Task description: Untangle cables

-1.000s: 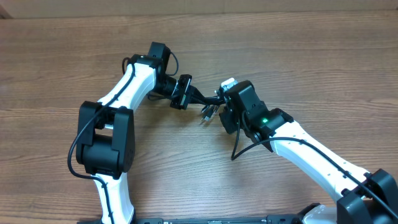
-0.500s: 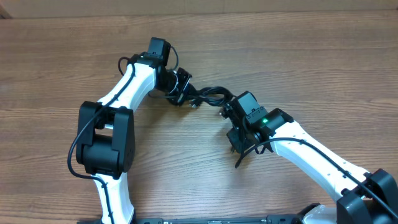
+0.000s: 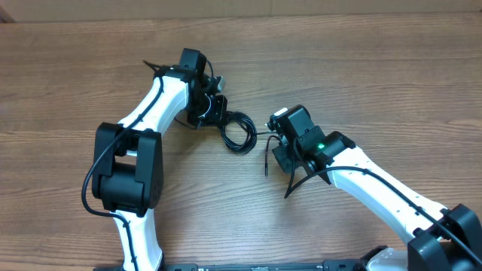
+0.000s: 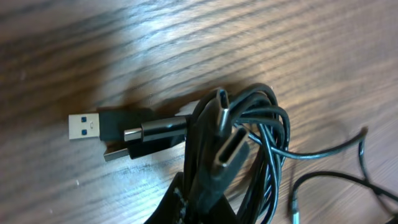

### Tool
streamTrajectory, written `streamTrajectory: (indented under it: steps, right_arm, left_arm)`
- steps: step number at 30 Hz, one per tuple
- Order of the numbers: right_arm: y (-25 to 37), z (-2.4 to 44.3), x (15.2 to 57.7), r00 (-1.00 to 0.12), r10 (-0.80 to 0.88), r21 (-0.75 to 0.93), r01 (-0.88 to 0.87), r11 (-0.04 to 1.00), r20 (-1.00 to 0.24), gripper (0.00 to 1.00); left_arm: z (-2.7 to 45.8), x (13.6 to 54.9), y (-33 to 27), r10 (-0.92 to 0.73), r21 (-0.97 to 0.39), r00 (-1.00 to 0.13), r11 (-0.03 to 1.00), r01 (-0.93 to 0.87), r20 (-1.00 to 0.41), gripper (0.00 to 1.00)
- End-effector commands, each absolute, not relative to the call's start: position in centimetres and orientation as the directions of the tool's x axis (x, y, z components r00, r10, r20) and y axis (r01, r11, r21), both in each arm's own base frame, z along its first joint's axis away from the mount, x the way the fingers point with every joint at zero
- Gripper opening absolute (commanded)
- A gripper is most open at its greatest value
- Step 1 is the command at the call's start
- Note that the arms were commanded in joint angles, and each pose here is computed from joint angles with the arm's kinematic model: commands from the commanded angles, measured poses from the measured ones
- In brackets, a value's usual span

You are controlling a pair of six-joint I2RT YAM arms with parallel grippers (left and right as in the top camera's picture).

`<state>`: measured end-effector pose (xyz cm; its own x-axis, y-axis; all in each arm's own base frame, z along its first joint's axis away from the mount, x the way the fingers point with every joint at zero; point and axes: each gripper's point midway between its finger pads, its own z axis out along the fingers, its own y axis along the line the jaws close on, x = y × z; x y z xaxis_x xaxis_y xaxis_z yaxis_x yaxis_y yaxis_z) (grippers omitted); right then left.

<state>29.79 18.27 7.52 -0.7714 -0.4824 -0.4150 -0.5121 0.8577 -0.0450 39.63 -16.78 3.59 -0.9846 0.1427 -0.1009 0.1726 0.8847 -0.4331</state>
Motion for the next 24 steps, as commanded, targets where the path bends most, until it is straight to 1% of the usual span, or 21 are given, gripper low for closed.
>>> streamTrajectory:
  steps: [1, 4, 6, 11, 12, 13, 15, 16, 17, 18, 19, 20, 21, 22, 23, 24]
  right_arm:
    - [19.1, 8.0, 29.9, -0.761, -0.476, -0.012, -0.525, 0.851, -0.442, 0.04]
    - [19.2, 8.2, 30.3, -0.753, -0.471, -0.019, -0.522, 0.853, -0.459, 0.04]
    - [18.4, 8.1, 30.5, -0.757, -0.473, -0.061, -0.503, 0.862, -0.451, 0.04]
    - [14.0, 7.5, 30.3, -0.8, -0.482, -0.226, -0.427, 0.876, -0.357, 0.04]
    - [13.5, 7.4, 30.2, -0.807, -0.478, -0.234, -0.419, 0.877, -0.346, 0.04]
    - [13.0, 7.4, 30.2, -0.819, -0.463, -0.233, -0.404, 0.885, -0.34, 0.04]
    - [12.7, 7.5, 30.8, -0.854, -0.364, -0.187, -0.315, 0.93, -0.373, 0.04]
    - [13.1, 7.5, 31.0, -0.856, -0.344, -0.15, -0.31, 0.939, -0.387, 0.04]
    - [13.8, 7.5, 31.1, -0.852, -0.34, -0.12, -0.32, 0.94, -0.398, 0.05]
    - [14.7, 7.7, 31.2, -0.846, -0.336, -0.076, -0.336, 0.939, -0.414, 0.11]
    - [15.5, 7.8, 31.3, -0.842, -0.331, -0.038, -0.349, 0.936, -0.426, 0.13]
    - [16.2, 7.9, 31.3, -0.839, -0.324, -0.004, -0.358, 0.934, -0.437, 0.14]
    - [16.8, 8.0, 31.4, -0.835, -0.32, 0.024, -0.369, 0.929, -0.447, 0.15]
    - [17.2, 8.1, 31.4, -0.832, -0.319, 0.047, -0.379, 0.924, -0.453, 0.18]
    - [17.6, 8.2, 31.4, -0.83, -0.317, 0.062, -0.386, 0.92, -0.46, 0.21]
    - [17.6, 8.3, 31.5, -0.828, -0.313, 0.064, -0.384, 0.921, -0.465, 0.22]
  left_arm:
    - [5.1, 40.3, -17.5, 0.371, -0.379, -0.893, 0.812, 0.445, -0.254, 0.04]
    - [5.1, 40.5, -17.5, 0.39, -0.37, -0.881, 0.803, 0.468, -0.268, 0.04]
    - [5.1, 40.4, -17.6, 0.416, -0.362, -0.865, 0.789, 0.496, -0.279, 0.04]
    - [5.1, 40.2, -17.9, 0.458, -0.353, -0.84, 0.765, 0.539, -0.292, 0.04]
    - [5.1, 40.1, -18.0, 0.463, -0.352, -0.837, 0.761, 0.545, -0.293, 0.04]
    - [5.1, 40.0, -18.2, 0.469, -0.351, -0.833, 0.757, 0.551, -0.295, 0.04]
    - [5.1, 39.9, -18.7, 0.477, -0.35, -0.827, 0.751, 0.559, -0.297, 0.06]
    - [5.1, 39.8, -18.8, 0.481, -0.349, -0.825, 0.749, 0.562, -0.297, 0.18]
    - [5.1, 39.8, -18.9, 0.482, -0.349, -0.825, 0.749, 0.563, -0.296, 0.35]
    - [5.0, 39.9, -18.7, 0.475, -0.34, -0.831, 0.761, 0.553, -0.289, 0.51]
    - [4.7, 40.2, -18.0, 0.449, -0.312, -0.852, 0.796, 0.519, -0.269, 0.56]
    - [4.5, 40.5, -17.4, 0.42, -0.281, -0.872, 0.83, 0.481, -0.252, 0.56]
    - [4.2, 40.9, -16.4, 0.368, -0.239, -0.901, 0.876, 0.418, -0.229, 0.53]
    - [4.1, 41.0, -16.0, 0.343, -0.223, -0.913, 0.894, 0.39, -0.219, 0.49]
    - [4.1, 40.9, -16.0, 0.338, -0.226, -0.916, 0.896, 0.383, -0.215, 0.48]
    - [4.1, 40.7, -16.2, 0.338, -0.243, -0.917, 0.891, 0.384, -0.211, 0.49]
